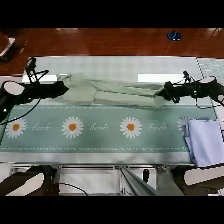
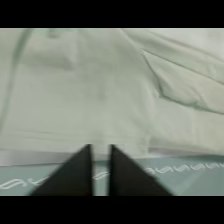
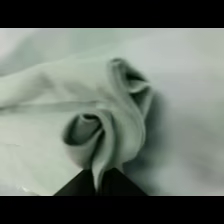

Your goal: Fold the shirts.

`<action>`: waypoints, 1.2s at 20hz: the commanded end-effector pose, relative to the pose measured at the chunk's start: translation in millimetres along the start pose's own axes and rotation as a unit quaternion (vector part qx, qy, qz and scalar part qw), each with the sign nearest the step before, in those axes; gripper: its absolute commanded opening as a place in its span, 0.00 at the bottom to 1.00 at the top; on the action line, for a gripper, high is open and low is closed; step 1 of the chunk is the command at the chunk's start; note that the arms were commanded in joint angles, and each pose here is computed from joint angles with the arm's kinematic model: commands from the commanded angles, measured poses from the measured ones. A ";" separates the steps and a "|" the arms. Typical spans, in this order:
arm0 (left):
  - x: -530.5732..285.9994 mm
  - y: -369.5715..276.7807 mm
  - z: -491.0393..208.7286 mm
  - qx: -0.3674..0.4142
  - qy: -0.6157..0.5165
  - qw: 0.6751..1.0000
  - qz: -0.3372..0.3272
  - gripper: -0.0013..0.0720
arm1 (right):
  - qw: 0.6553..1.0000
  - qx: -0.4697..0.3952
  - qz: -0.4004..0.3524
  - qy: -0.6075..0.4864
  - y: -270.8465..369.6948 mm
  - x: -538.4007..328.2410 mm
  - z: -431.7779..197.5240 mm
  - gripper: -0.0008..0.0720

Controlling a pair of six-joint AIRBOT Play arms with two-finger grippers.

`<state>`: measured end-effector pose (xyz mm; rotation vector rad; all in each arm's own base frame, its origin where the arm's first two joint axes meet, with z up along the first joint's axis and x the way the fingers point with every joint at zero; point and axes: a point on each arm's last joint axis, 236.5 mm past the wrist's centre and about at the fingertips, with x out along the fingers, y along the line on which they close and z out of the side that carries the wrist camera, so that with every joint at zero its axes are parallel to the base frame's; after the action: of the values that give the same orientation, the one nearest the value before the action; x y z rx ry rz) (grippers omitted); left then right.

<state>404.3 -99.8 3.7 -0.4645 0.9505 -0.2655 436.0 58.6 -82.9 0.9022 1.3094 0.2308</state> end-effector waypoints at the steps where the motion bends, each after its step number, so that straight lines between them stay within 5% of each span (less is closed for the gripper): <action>1: 8.4 -39.3 -5.6 0.031 0.008 0.999 -0.031 0.04 | 0.998 -0.058 0.002 0.008 24.7 -19.7 -6.4 0.05; 6: 27.9 -110.9 -20.9 0.102 0.022 0.992 -0.075 0.04 | 0.978 -0.142 -0.151 -0.040 3.5 -114.2 -53.0 0.05; 14: 117.7 -244.2 -136.3 0.159 0.189 0.958 -0.146 0.04 | 0.965 -0.206 -0.074 -0.148 73.2 -192.9 -173.3 0.05; 24: 128.9 -333.0 -300.6 0.234 0.343 0.888 -0.197 0.04 | 0.959 -0.228 -0.011 -0.170 108.5 -206.9 -200.2 0.05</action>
<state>254.1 -503.6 -69.1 -0.1432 1.3911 -0.9892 232.6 84.1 137.9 0.4907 0.9185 0.3053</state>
